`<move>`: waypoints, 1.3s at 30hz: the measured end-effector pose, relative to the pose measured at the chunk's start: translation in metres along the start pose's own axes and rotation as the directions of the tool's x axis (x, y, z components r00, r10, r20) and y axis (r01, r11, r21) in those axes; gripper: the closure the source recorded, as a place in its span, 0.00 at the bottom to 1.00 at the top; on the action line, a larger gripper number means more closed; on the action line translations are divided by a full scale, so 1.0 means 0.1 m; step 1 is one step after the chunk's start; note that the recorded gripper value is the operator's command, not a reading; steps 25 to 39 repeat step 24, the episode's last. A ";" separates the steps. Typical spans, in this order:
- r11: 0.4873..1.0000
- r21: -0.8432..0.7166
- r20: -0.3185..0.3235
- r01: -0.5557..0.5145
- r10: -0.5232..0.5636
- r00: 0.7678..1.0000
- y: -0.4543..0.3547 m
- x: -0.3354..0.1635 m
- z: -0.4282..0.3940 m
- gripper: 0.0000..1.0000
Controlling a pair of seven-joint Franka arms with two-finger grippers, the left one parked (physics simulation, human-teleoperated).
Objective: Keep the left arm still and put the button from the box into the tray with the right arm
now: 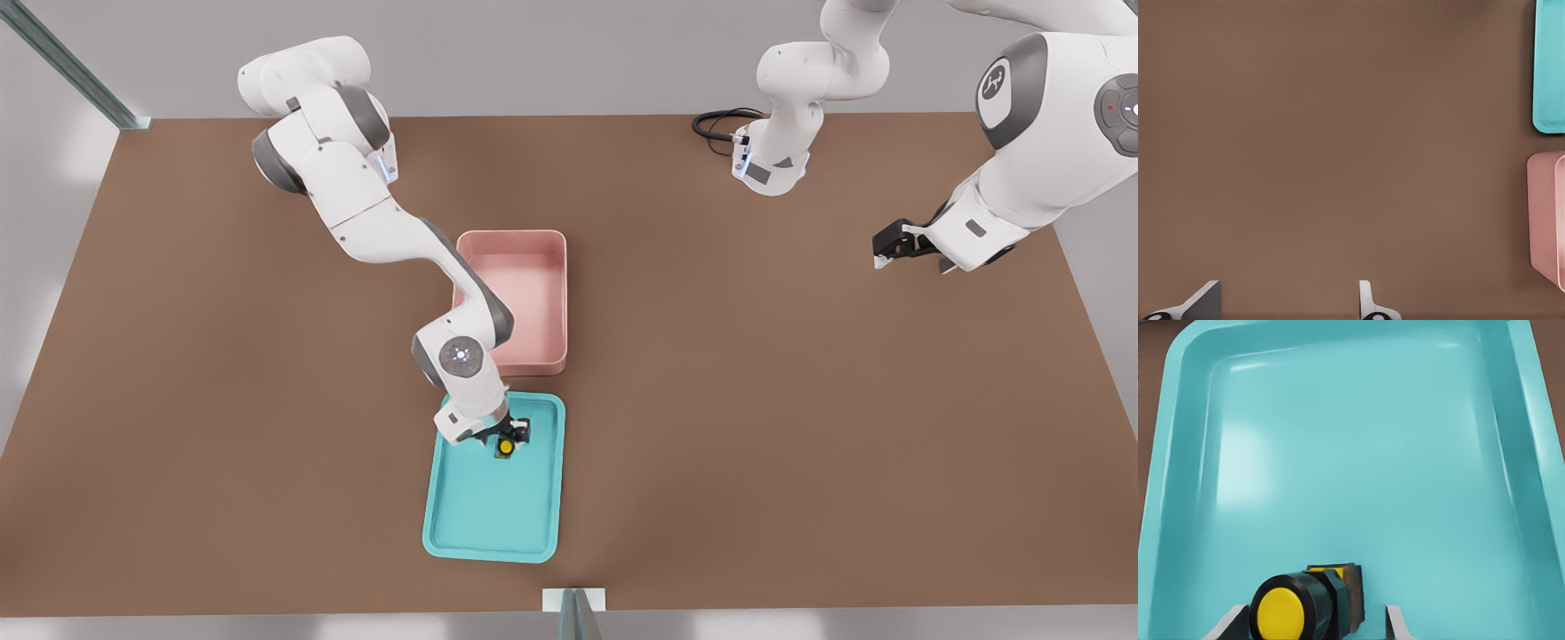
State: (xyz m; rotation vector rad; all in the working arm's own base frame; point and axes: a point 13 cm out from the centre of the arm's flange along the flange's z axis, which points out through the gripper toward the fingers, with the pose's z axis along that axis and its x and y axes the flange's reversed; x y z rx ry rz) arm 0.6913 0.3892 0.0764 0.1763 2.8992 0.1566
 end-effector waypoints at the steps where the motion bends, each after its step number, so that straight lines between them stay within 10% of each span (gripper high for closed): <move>1: 1.000 -0.001 0.003 0.008 -0.008 1.000 0.00 -0.01 0.00 0.00; 9: 0.999 -0.009 0.142 0.032 -0.031 0.989 -0.33 -0.95 -1.84 0.00; 16: 0.990 0.085 0.081 -0.113 0.106 0.991 -2.11 -1.17 -4.22 0.00; 24: 0.991 0.119 -0.089 0.061 -0.050 0.995 -2.30 -0.88 -4.34 0.00; 39: 0.991 0.119 -0.089 0.061 -0.050 0.995 -2.30 -0.88 -4.34 0.00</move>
